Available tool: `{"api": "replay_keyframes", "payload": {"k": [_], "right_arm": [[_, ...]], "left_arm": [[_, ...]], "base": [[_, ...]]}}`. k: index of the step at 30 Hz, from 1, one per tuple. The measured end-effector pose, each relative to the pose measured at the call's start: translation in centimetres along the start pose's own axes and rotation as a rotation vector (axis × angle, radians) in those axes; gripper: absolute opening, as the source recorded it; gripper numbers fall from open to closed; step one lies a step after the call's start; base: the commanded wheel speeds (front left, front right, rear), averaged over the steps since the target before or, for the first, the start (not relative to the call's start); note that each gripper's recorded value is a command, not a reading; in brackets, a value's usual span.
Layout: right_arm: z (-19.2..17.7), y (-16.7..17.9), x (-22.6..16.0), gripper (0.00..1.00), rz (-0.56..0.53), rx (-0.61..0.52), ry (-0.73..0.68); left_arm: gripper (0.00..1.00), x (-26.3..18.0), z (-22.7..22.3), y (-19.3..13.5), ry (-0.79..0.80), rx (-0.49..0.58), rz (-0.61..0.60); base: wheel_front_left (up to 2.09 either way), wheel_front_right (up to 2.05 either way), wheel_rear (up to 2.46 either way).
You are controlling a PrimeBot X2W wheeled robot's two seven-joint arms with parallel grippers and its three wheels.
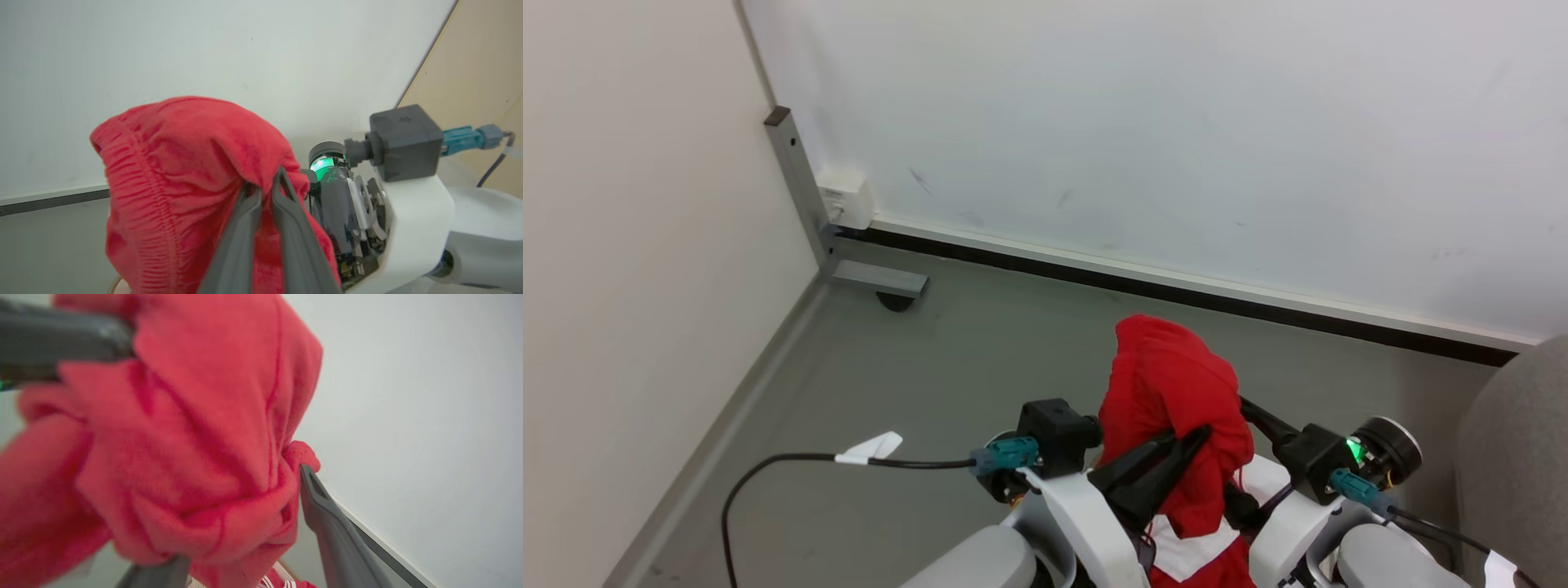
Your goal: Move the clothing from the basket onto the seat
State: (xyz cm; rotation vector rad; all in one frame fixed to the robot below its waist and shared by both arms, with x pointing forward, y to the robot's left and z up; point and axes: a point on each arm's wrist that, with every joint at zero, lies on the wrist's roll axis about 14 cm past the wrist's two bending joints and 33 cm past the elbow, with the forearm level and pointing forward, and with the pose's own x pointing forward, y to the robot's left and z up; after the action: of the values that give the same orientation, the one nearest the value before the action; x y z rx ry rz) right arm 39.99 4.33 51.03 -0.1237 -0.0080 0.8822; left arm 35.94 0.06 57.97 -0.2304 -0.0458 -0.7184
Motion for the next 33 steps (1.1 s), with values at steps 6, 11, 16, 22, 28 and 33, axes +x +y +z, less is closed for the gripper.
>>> {"api": "replay_keyframes", "payload": {"k": [6, 11, 16, 22, 28, 33], "right_arm": [[0.7, 1.4, 0.9, 0.27, 0.051, 0.005, -0.017], [0.9, 1.1, 0.7, 0.00, 0.050, 0.013, -0.026], [1.1, 0.4, 0.0, 0.00, 0.014, 0.072, -0.049], [1.2, -1.3, -1.4, 0.00, -0.086, 0.209, -0.091], [1.9, -3.6, -2.8, 0.00, -0.189, 0.271, -0.142], [2.2, -5.3, -4.7, 0.00, -0.269, 0.270, -0.173]], "left_arm": [[0.00, -0.6, -0.6, 0.4, 0.020, -0.003, 0.018], [0.00, -0.7, -1.0, 1.0, 0.029, -0.010, 0.034], [0.00, -0.6, -1.3, 1.8, 0.034, -0.020, 0.050], [1.00, -0.1, -1.6, 2.1, 0.032, -0.039, 0.054], [1.00, 1.0, -1.3, 1.5, 0.004, -0.047, 0.028], [1.00, 1.8, -0.7, 1.6, -0.038, -0.044, 0.031]], "base": [[0.00, 0.00, 0.00], [0.00, 0.00, 0.00], [0.00, 0.00, 0.00], [0.00, 0.00, 0.00], [0.00, 0.00, 0.00], [0.00, 0.00, 0.00]]}}
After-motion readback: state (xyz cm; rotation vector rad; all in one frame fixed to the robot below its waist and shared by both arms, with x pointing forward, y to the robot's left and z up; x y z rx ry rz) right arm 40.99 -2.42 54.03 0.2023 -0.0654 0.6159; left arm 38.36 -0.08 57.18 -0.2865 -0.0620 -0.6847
